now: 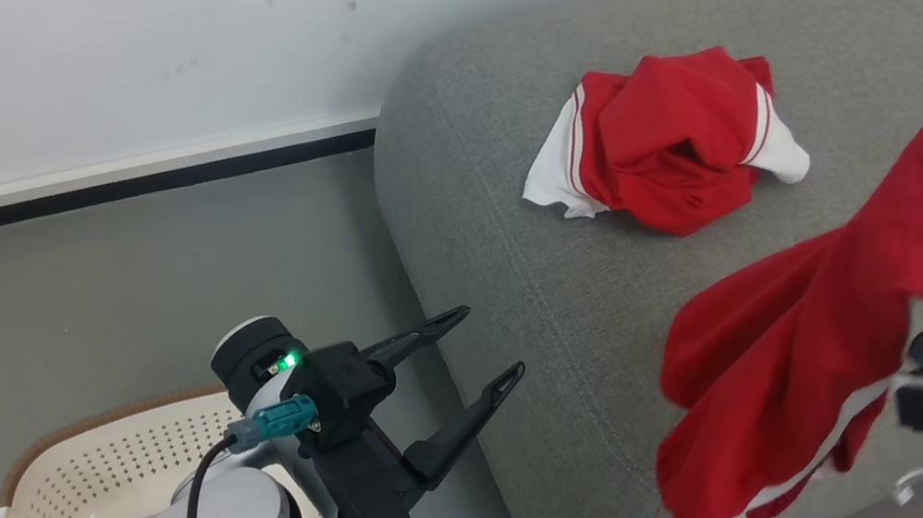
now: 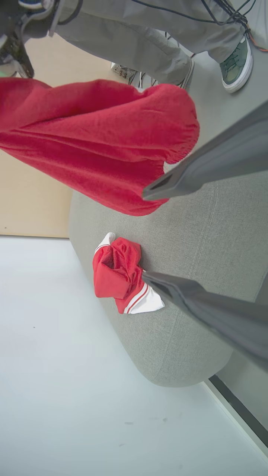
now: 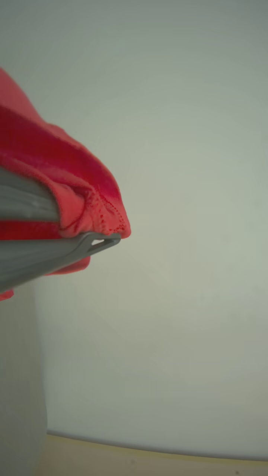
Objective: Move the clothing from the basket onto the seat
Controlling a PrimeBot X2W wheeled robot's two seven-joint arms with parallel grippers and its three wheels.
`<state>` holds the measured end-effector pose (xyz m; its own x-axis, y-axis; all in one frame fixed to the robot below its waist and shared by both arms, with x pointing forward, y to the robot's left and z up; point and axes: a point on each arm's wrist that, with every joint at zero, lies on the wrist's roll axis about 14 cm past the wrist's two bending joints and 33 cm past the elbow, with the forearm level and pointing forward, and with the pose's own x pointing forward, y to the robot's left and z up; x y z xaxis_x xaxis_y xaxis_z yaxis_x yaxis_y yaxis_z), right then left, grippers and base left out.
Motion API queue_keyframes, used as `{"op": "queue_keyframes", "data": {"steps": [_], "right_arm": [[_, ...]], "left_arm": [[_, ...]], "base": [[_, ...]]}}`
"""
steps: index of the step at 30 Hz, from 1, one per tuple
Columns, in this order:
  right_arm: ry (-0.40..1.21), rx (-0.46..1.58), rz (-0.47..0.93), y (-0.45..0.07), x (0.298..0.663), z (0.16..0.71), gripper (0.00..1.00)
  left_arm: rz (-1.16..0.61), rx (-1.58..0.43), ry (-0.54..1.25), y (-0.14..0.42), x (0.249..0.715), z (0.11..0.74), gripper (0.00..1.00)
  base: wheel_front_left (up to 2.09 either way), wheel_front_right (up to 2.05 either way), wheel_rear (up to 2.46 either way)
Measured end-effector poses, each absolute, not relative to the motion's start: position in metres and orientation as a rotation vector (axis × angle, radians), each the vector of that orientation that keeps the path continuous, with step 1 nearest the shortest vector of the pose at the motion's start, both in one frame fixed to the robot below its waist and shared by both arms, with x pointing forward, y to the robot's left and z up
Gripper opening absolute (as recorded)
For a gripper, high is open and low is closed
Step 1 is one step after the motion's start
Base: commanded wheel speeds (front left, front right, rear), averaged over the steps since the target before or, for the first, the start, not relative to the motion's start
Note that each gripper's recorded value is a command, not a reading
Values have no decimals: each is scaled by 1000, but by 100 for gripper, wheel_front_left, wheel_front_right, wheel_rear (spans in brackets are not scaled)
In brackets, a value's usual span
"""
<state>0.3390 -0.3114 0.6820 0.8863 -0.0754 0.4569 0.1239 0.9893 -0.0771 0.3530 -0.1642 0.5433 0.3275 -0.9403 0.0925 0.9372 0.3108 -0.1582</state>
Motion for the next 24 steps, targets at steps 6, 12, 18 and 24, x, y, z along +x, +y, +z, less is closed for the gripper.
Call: {"op": "queue_keyframes", "data": {"steps": [6, 12, 18, 24], "right_arm": [[-492, -164, -111, -334, 363, 707, 0], [-452, -205, -168, -368, 383, 711, 0], [-404, -260, -242, -405, 409, 718, 0], [-354, -277, -254, -416, 450, 714, 0]], "left_arm": [[-1228, -209, 29, -162, 358, 541, 100], [-1209, -219, 53, -156, 364, 533, 100], [-1185, -231, 59, -146, 379, 527, 100], [-1143, -243, 78, -133, 398, 517, 100]], "base": [[0, 0, 0], [0, 0, 0], [0, 0, 0], [0, 0, 0]]}}
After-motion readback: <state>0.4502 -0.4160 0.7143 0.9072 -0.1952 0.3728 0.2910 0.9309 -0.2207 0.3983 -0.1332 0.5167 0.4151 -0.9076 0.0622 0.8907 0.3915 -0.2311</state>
